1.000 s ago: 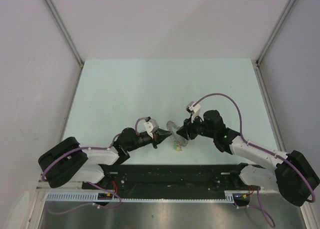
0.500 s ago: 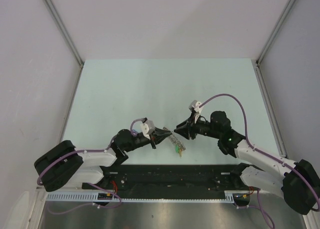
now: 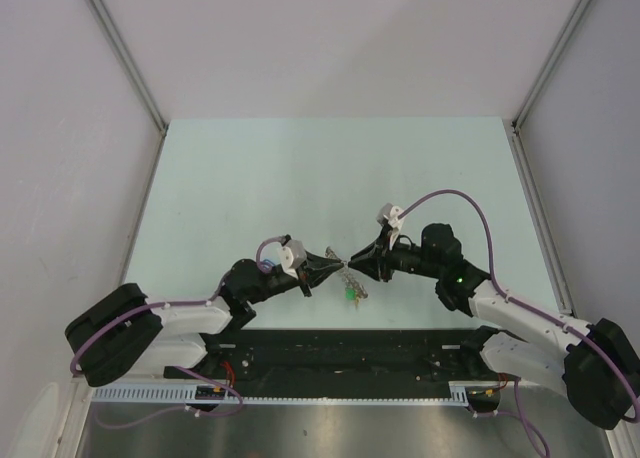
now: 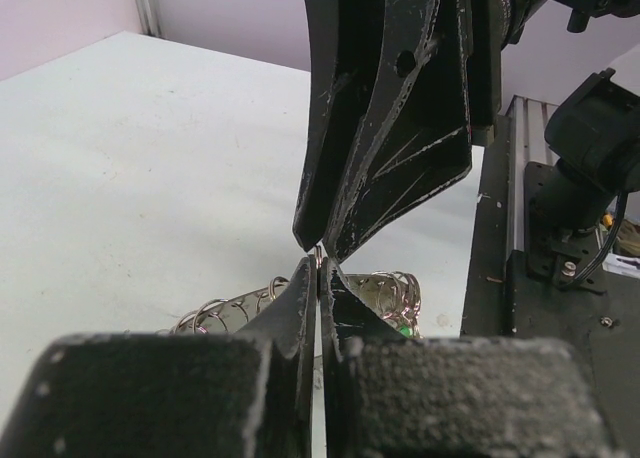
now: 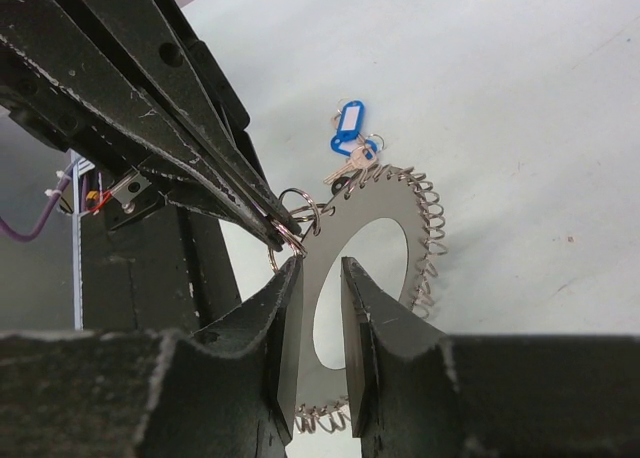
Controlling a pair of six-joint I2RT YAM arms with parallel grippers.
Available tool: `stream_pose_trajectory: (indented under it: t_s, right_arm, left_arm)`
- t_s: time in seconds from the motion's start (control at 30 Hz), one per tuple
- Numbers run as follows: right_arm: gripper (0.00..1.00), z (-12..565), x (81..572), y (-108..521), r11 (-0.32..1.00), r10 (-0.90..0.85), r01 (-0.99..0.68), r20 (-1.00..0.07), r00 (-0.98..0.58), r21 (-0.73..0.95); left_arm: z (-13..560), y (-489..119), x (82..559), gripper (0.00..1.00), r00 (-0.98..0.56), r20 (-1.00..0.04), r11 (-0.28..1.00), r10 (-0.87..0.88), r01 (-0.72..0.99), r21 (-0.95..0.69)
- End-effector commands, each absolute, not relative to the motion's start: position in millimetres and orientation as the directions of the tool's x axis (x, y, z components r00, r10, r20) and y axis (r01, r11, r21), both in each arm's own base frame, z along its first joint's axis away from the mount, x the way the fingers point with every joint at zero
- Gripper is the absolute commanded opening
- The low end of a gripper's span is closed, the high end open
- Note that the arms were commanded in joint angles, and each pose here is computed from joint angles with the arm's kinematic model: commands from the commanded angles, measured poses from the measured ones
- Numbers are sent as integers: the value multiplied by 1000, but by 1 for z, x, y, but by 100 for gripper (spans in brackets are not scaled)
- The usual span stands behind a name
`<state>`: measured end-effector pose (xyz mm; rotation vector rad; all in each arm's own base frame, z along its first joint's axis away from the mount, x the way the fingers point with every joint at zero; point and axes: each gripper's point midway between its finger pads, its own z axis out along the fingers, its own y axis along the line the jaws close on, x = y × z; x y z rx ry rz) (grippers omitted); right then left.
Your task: Put the keys on the keyring
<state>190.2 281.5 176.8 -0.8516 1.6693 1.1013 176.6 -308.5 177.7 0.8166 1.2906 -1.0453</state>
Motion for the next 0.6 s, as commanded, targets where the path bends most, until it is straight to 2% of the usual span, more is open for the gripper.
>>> stream_pose_trajectory:
  t_s: [0.0, 0.57]
  right_arm:
    - [26, 189, 188, 286, 306, -27, -918, -962, -273, 252]
    - [24, 197, 183, 293, 244, -7, -940, -969, -245, 237]
  left_arm:
    - [216, -308, 171, 0, 47, -962, 314, -267, 948, -41]
    - [221, -316, 161, 0, 19, -955, 239, -297, 969, -55]
